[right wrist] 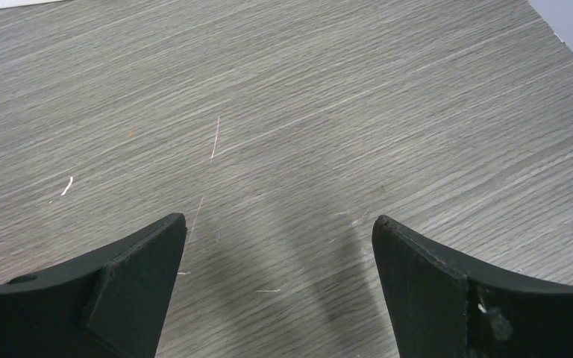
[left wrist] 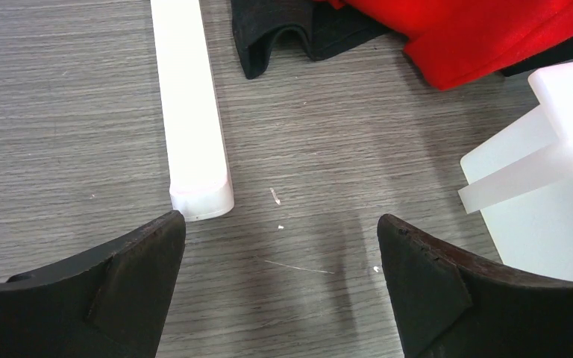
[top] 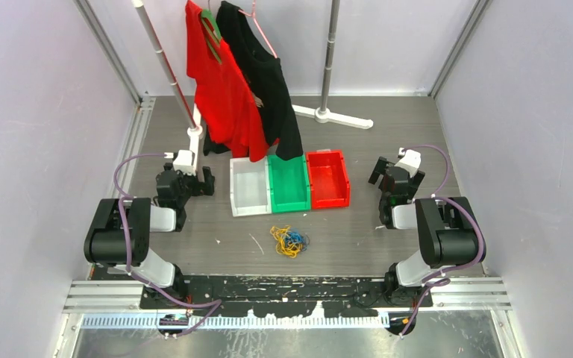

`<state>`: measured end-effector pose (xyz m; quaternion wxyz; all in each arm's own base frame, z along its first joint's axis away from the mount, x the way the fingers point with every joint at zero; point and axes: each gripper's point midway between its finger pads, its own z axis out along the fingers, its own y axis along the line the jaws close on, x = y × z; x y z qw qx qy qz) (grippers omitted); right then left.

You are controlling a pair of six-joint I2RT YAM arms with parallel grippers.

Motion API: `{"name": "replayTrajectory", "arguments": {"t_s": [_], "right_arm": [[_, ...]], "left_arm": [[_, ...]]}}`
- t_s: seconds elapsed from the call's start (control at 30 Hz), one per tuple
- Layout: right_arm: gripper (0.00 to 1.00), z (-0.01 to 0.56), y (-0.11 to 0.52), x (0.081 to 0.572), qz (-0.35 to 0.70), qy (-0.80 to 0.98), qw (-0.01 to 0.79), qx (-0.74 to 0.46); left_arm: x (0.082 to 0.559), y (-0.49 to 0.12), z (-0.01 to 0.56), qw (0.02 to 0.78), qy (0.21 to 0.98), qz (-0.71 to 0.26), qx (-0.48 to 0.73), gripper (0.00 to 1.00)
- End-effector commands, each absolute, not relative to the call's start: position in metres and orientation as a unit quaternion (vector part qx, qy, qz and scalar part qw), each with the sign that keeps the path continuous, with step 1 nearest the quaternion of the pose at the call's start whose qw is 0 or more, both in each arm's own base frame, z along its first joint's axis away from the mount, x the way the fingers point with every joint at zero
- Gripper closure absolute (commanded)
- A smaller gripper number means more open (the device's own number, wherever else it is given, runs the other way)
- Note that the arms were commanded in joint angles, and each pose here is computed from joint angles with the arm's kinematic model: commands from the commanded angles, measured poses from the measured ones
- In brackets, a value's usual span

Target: Untangle the cables

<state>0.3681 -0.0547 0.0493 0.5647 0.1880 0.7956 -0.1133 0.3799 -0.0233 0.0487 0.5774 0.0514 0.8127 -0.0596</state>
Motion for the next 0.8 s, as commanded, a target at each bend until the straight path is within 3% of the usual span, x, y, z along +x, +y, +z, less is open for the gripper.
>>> {"name": "replayTrajectory", "arguments": {"t_s": [0.0, 0.4, 0.5, 0.57, 0.77], "right_arm": [[0.00, 0.076, -0.056, 0.381, -0.104, 0.766, 0.603, 0.197], [0.00, 0.083, -0.060, 0.382, -0.111, 0.758, 0.607, 0.210], [0.00, 0.101, -0.087, 0.374, -0.178, 0.755, 0.559, 0.293], [0.00, 0.103, -0.089, 0.372, -0.197, 0.784, 0.514, 0.287], [0.00, 0.136, -0.059, 0.370, -0.079, 0.768, 0.554, 0.311]], "left_arm": [[0.391, -0.018, 0.069, 0.606, 0.792, -0.047, 0.049, 0.01], [0.391, -0.018, 0.069, 0.606, 0.793, -0.047, 0.049, 0.01], [0.392, -0.019, 0.075, 0.602, 0.795, -0.053, 0.055, 0.00], [0.395, -0.022, 0.081, 0.578, 0.811, -0.059, 0.059, 0.01], [0.396, -0.034, 0.106, 0.500, 0.854, -0.082, 0.117, 0.01]]}}
